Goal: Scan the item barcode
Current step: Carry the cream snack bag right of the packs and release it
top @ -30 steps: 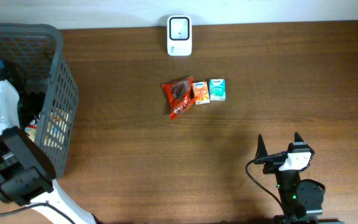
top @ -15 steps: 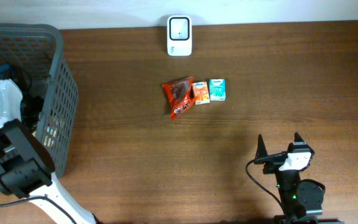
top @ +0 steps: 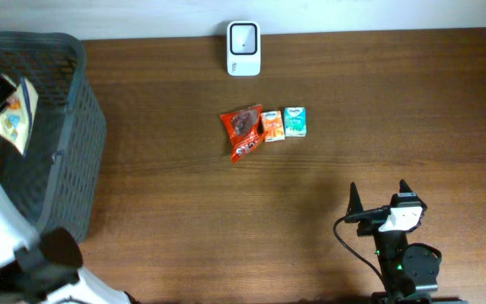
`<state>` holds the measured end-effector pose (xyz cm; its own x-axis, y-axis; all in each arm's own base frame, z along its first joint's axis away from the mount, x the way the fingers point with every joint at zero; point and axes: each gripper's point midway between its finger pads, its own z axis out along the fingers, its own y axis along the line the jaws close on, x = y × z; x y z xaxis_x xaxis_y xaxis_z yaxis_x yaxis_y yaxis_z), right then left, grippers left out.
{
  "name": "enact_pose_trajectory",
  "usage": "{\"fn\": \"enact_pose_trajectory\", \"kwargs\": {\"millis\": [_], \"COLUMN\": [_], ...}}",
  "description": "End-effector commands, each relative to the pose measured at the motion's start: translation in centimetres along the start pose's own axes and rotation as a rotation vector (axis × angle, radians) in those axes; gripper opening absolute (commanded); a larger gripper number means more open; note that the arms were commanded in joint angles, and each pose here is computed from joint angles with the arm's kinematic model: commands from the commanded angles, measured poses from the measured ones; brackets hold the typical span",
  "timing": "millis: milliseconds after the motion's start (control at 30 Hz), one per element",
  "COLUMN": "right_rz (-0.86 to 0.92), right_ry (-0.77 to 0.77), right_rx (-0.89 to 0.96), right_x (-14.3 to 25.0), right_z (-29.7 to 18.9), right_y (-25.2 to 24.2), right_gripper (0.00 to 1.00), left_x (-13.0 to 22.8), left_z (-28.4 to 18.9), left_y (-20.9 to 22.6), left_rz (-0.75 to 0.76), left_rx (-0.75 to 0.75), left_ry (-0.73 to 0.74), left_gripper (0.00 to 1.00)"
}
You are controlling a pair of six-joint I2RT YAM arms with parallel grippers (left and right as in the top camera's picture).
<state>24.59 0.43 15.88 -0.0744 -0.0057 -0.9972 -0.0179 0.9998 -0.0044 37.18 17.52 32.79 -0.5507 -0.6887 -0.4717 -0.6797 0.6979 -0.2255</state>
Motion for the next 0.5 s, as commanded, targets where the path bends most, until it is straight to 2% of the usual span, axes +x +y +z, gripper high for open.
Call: {"fn": "enact_pose_trajectory", "kwargs": {"millis": [0,67,200,267,300,467], "right_rz": [-0.006,-0.006,-0.006,-0.006,-0.006,-0.006], "right_ry": [0.005,0.005,0.005,0.005,0.005,0.005], "right_rx": [0.011,0.011,0.011,0.011,0.011,0.011], "right_x": [0.3,0.3,0.3,0.3,0.3,0.3], "right_z": [0.0,0.0,0.0,0.0,0.0,0.0], "right_y": [-0.2,-0.2,-0.2,-0.2,-0.2,-0.2], "right_gripper": [0.98,0.98,0.98,0.98,0.98,0.98], "left_x": [1.1,3.2,10.0,13.5,16.6,27.1], "left_z": [-9.2,-12.7,-13.1,-12.1,-10.7,-4.4], "left_y": [-5.9,-9.3,-17.4,-21.3,-24.3,-33.2], "left_rz": [0.150,0.237,0.453,0.550,0.624,0.816], "left_rx": [0.247,0.351,0.516,0.570,0.598,0.642], "left_ry": [-0.185,-0.237,-0.124,-0.063,-0.002,0.158], "left_gripper": [0.00,0.00,0.00,0.00,0.00,0.00]}}
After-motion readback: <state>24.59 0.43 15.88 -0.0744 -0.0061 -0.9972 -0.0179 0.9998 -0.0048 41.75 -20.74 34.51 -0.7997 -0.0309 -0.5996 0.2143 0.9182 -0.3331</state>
